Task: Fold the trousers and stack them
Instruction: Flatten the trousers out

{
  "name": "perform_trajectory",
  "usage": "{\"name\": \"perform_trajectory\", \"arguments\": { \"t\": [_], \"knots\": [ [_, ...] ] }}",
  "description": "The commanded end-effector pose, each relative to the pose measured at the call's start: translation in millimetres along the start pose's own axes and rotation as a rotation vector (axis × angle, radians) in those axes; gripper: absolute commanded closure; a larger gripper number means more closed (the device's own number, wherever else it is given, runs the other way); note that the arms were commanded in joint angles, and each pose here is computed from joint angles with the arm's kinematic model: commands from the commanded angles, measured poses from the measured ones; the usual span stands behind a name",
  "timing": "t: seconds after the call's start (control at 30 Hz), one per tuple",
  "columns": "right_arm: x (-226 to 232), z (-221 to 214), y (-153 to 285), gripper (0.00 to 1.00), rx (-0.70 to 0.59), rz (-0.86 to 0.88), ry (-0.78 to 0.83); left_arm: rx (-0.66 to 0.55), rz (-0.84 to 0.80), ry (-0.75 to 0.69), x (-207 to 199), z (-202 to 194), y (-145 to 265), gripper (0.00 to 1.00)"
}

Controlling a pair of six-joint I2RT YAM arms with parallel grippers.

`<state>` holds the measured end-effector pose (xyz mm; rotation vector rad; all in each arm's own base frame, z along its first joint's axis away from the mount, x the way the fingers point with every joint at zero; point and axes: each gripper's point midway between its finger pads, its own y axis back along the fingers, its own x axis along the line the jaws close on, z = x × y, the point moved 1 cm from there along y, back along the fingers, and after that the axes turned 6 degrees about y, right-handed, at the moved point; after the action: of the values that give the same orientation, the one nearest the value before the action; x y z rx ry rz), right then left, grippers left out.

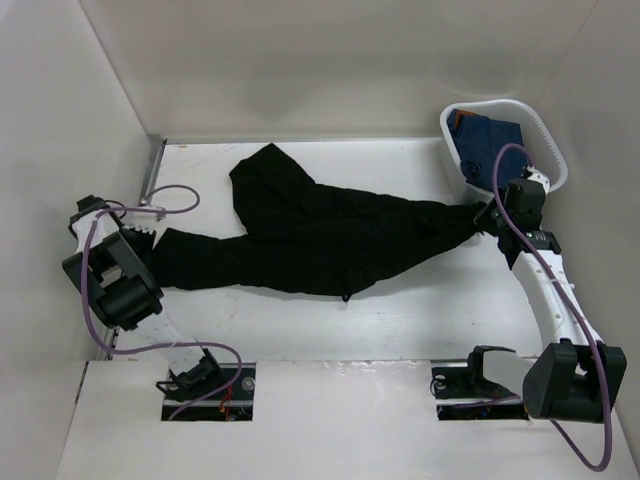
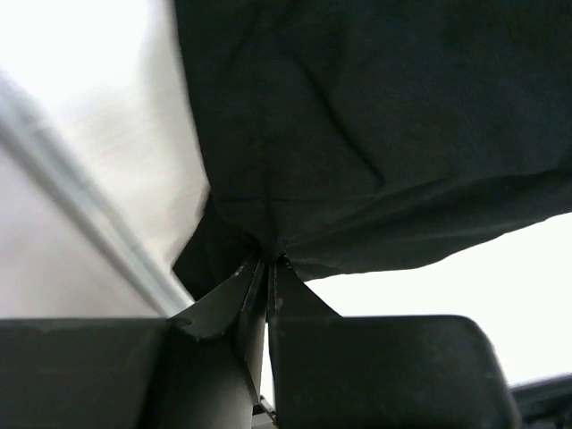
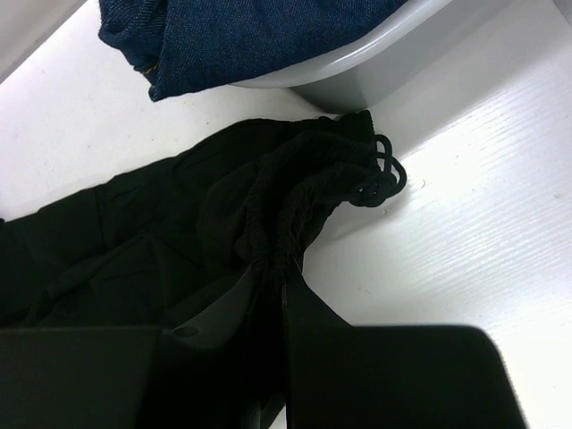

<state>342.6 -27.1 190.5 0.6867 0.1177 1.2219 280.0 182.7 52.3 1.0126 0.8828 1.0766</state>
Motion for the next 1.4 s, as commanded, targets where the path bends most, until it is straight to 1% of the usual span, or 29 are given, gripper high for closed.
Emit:
{"name": "perform_trajectory", "arguments": {
  "t": [0.0,0.07,0.1,0.17,0.23,0.3,0.37,0.47,0.5,0.53,0.57,0.63,0.73,0.77,0.8,0.87,0.97,1.03,1.1,1.17,1.23,1.3,1.33,1.37],
  "knots": [
    [8,47,13,1.0,-0.121,0.017,-0.002,-0.274,0.251,0.064,49,48,80,1.0],
    [12,62,13,1.0,-0.14,0.019,-0.003,-0.34,0.287,0.078,58,63,108,1.0],
    [18,85,15,1.0,-0.175,0.033,-0.016,-0.396,0.306,0.082,62,77,134,1.0],
    [24,110,24,1.0,-0.22,0.051,-0.035,-0.443,0.325,0.093,68,89,160,1.0],
    [22,126,34,1.0,-0.247,0.062,-0.063,-0.455,0.337,0.095,72,93,179,1.0],
    [16,120,41,1.0,-0.228,0.062,-0.086,-0.448,0.355,0.091,74,87,188,1.0],
    [9,100,44,1.0,-0.189,0.055,-0.096,-0.431,0.356,0.088,72,77,186,1.0],
    [-11,56,49,1.0,-0.133,0.018,-0.119,-0.387,0.344,0.065,60,58,175,1.0],
    [-16,49,49,1.0,-0.125,0.009,-0.125,-0.369,0.34,0.056,57,52,170,1.0],
    [-29,31,50,1.0,-0.1,-0.021,-0.156,-0.347,0.338,0.048,53,45,165,1.0],
    [-33,26,51,1.0,-0.093,-0.031,-0.169,-0.324,0.337,0.042,51,38,160,1.0],
    [-48,-5,54,1.0,-0.029,-0.071,-0.204,-0.235,0.356,0.012,48,17,148,1.0],
    [-59,-38,61,1.0,0.037,-0.116,-0.239,-0.143,0.39,-0.039,43,-9,138,1.0],
    [-59,-38,61,1.0,0.038,-0.116,-0.239,-0.125,0.394,-0.051,41,-14,137,1.0],
    [-69,-51,68,1.0,0.047,-0.151,-0.267,-0.064,0.405,-0.084,36,-28,131,1.0],
    [-81,-64,77,1.0,0.041,-0.194,-0.31,0.0,0.412,-0.127,29,-43,121,1.0],
    [-88,-70,82,0.99,0.03,-0.222,-0.334,0.084,0.421,-0.208,20,-61,104,0.99],
    [-91,-67,84,0.97,0.023,-0.253,-0.328,0.102,0.435,-0.235,18,-65,97,0.99],
    [-97,-71,85,0.98,0.045,-0.293,-0.324,0.117,0.443,-0.241,18,-67,95,0.99],
    [-100,-69,89,0.97,0.022,-0.308,-0.334,0.118,0.448,-0.244,18,-67,97,0.98],
    [-103,-67,95,0.93,0.0,-0.322,-0.342,0.124,0.446,-0.246,17,-68,99,0.96],
    [-105,-64,101,0.83,-0.021,-0.341,-0.342,0.128,0.445,-0.254,17,-70,100,0.91],
    [-106,-62,106,0.78,-0.035,-0.347,-0.343,0.13,0.446,-0.255,16,-71,100,0.85],
    [-106,-61,109,0.73,-0.043,-0.351,-0.348,0.13,0.447,-0.255,17,-72,101,0.83]
  ]
}}
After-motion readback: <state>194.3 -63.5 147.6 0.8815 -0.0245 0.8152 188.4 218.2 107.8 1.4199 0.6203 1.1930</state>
